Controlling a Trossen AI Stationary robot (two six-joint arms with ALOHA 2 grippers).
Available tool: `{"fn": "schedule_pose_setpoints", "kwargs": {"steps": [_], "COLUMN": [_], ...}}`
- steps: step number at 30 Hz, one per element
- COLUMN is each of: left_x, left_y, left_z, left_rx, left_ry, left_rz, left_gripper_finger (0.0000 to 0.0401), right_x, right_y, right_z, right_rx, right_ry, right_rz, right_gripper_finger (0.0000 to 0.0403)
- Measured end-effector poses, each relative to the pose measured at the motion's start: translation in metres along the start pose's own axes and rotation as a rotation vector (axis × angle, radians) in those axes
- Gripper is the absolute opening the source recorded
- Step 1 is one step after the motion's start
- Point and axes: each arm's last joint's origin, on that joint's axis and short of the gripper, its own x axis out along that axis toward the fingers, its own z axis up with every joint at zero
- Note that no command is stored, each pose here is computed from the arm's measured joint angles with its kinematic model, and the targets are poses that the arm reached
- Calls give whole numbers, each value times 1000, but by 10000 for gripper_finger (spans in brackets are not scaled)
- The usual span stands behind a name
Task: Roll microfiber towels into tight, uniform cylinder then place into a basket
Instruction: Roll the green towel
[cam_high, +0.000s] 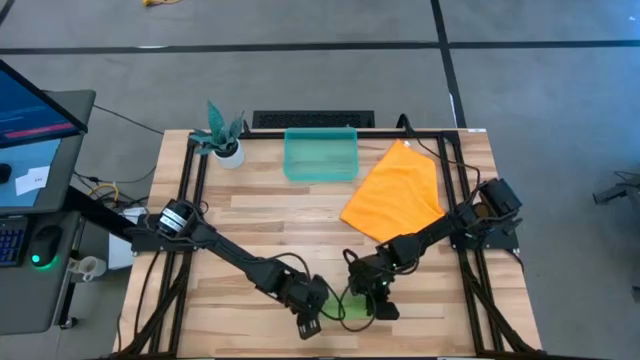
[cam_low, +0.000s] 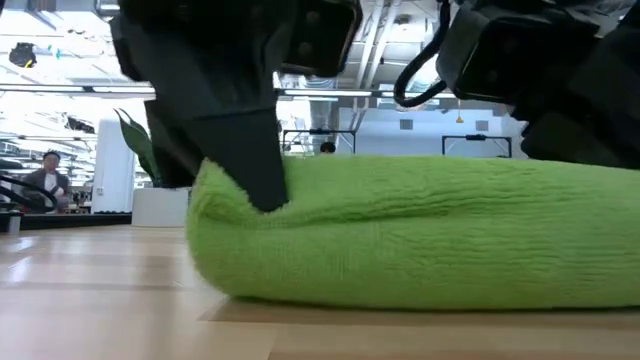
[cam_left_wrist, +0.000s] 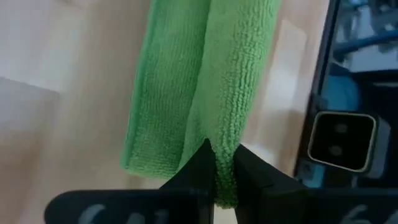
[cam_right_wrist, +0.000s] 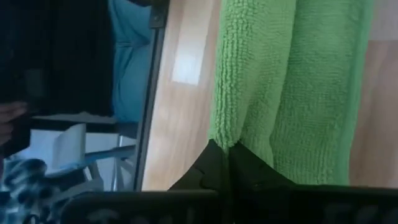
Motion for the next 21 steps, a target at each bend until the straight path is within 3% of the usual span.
{"fn": "schedule_pose_setpoints", "kwargs": {"steps": [9, 21], "left_x": [6, 6], "left_y": [8, 10], "left_z": [-1, -3], "left_rx": [-57, -70], "left_ry": [42, 58], "left_rz": [27, 49], "left_gripper_finger": [16, 16], "right_x": [-11, -25], "right_y": [-19, -37], "right_z": [4, 11], "right_rx": [161, 325], "right_ry": [-60, -142], "right_rz": [-132, -217], "right_gripper_finger": [13, 15]}}
